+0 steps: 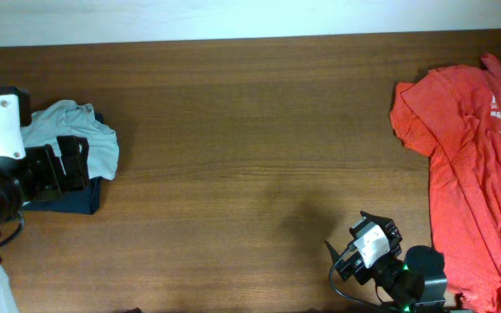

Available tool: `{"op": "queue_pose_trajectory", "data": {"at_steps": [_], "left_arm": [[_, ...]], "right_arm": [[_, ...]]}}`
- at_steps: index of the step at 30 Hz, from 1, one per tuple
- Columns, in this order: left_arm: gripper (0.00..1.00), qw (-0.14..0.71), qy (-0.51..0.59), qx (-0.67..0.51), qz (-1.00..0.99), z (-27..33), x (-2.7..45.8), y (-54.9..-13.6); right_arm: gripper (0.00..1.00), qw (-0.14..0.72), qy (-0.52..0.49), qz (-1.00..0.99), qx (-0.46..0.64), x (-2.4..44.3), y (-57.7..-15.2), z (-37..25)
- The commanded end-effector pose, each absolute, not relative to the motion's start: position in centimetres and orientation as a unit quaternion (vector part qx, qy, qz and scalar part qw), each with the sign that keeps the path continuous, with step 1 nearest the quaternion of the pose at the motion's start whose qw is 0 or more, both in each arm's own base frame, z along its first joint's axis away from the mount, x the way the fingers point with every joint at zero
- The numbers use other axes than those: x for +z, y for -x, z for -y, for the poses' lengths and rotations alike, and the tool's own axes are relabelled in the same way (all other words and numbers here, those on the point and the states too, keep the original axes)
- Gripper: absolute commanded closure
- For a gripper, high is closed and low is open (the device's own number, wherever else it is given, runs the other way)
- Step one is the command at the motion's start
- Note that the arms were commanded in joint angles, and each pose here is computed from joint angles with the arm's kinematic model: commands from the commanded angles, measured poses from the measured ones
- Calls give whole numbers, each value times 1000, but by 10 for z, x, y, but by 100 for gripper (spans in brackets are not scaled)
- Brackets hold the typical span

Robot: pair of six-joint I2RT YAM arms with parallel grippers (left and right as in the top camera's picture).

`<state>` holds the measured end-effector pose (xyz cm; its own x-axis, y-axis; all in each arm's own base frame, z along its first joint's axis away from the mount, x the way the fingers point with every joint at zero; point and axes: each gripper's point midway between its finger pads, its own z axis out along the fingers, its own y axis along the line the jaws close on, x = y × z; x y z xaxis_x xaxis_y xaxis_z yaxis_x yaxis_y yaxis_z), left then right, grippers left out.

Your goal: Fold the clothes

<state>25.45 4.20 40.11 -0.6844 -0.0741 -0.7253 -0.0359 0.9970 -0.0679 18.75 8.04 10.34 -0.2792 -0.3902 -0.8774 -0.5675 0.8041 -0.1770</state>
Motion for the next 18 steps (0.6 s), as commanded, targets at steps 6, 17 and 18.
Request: {"op": "queue_pose_trajectory", "data": {"at_steps": [6,17,18], "left_arm": [[1,397,24,-25,-917,-40,402,-255],[1,397,21,-27,-917,-38,401,-255],[1,397,21,-25,-917,-39,401,-255]], "right_arm": [[2,517,299,-797,87,102,-187,-81],[1,517,299,-797,87,102,-187,-81],[1,517,299,-797,87,102,-187,-81]]}}
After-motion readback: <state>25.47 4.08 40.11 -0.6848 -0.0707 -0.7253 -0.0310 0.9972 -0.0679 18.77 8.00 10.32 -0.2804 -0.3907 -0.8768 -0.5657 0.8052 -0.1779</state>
